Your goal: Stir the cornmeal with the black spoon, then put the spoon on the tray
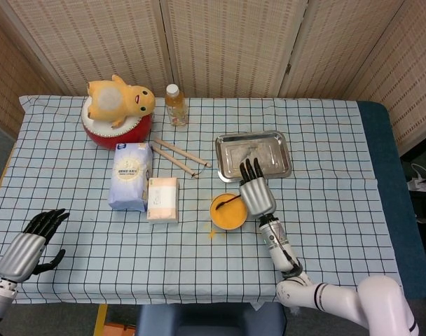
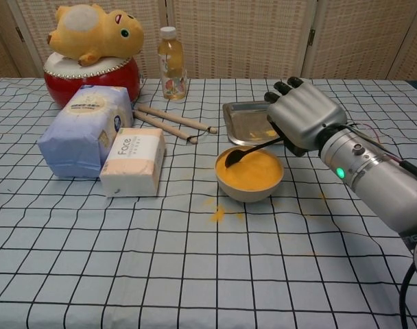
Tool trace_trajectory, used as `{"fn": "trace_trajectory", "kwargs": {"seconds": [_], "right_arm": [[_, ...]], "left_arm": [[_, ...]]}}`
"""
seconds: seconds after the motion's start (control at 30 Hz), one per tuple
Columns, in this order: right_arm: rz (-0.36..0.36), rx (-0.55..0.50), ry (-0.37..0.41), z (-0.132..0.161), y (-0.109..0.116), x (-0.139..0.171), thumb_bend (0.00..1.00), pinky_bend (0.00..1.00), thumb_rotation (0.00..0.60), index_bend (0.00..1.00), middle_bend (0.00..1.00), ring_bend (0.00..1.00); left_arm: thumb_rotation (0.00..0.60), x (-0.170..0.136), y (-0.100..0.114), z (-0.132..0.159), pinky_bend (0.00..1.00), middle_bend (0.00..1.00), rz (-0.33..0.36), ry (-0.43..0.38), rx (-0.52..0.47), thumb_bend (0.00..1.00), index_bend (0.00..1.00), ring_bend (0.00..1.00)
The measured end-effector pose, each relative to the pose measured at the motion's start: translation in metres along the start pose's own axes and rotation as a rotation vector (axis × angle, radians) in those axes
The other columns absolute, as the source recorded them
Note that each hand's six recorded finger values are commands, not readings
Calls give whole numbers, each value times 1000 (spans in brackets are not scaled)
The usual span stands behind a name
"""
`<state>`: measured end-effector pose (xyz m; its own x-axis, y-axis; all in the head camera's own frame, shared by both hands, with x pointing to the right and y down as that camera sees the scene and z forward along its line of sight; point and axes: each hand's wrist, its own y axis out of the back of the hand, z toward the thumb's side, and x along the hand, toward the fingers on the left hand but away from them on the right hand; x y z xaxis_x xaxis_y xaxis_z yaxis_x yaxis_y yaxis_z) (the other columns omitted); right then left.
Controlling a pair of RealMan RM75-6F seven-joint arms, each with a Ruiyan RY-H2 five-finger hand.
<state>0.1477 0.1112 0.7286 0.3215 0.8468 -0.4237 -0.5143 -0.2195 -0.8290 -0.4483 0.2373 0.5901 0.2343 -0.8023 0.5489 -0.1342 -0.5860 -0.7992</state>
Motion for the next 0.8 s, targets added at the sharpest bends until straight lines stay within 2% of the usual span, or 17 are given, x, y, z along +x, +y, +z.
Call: {"fn": "trace_trajectory", "kwargs": {"seconds": [0.23,0.47,0.67,0.8], "right_arm": [[11,5,19,-3,-4,10,407,79,600,844,121,0],[12,-22,26,-14,2,25,407,79,600,848,120,0],[-11,-31,-10,-27,8,27,407,79,600,848,121,0],[-52,-26,-38,-29,11,24,408,81,600,849,133,0]], "left_arm": [[600,1,-1,0,72,13,2,3,3,419,0,0],[600,1,-3,3,67,13,0,-3,10,418,0,0],[600,0,-2,4,56,15,9,-8,12,419,0,0],[600,0,-1,4,56,7,13,-8,9,418,0,0]]}}
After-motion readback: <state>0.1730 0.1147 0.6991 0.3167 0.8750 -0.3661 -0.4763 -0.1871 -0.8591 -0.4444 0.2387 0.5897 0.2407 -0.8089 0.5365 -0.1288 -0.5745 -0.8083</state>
